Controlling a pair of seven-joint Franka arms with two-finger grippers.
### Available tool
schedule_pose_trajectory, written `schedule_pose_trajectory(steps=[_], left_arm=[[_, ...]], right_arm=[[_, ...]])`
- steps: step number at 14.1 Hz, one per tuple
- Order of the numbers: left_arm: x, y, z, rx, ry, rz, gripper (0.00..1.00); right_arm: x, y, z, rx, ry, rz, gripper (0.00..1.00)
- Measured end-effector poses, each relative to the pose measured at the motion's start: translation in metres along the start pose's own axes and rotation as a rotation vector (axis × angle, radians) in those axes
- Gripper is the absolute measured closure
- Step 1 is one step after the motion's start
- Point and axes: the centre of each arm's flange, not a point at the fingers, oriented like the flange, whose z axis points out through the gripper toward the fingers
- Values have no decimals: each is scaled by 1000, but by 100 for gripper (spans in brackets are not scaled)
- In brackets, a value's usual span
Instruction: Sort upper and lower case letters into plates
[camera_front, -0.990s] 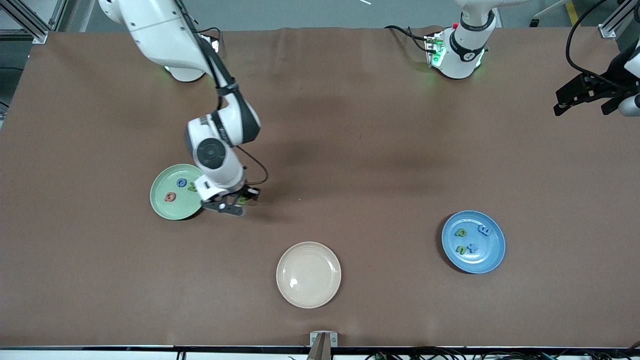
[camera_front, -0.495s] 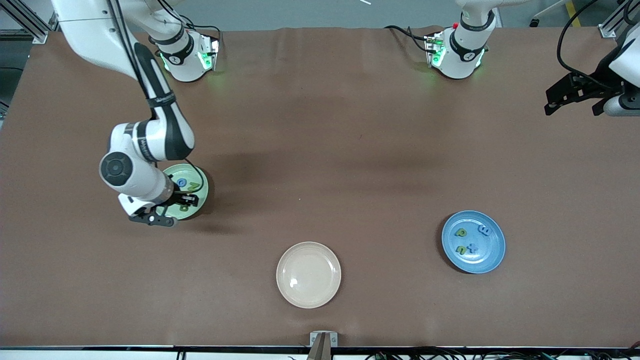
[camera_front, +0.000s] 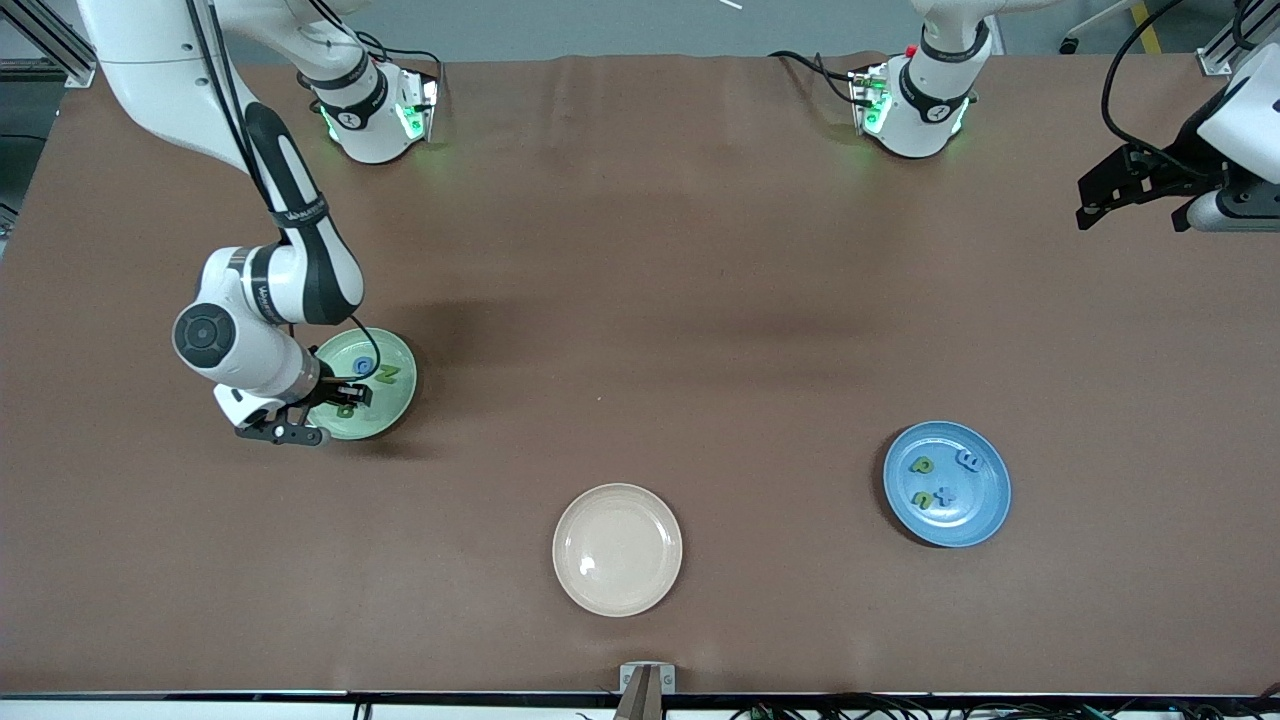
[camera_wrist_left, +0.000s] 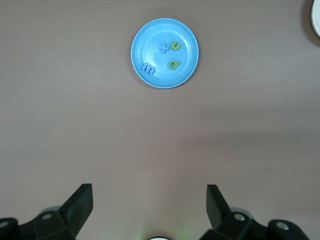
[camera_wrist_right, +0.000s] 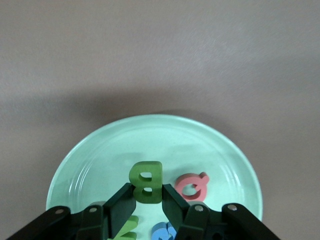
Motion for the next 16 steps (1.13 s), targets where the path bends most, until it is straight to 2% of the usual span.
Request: schedule_pose_trajectory(steps=[4, 5, 8, 10, 11, 13, 16], left_arm=[[0, 0, 0, 0, 0, 0, 0], [0, -1, 0, 0, 0, -2, 0], [0, -2, 0, 0, 0, -4, 0], [0, -2, 0, 0, 0, -4, 0], [0, -2, 0, 0, 0, -4, 0], [0, -2, 0, 0, 1, -4, 0], [0, -2, -1, 0, 3, -4, 0]], right_arm=[[-4, -6, 12, 3, -20, -3, 68], [-4, -6, 12, 3, -20, -3, 63], [-2, -7, 10, 5, -14, -3, 35], [4, -8, 1, 8, -2, -4, 13], [8, -10, -7, 9, -16, -5, 4], [19, -11, -41, 9, -87, -4, 0], [34, 7, -120, -2, -148, -11, 0]])
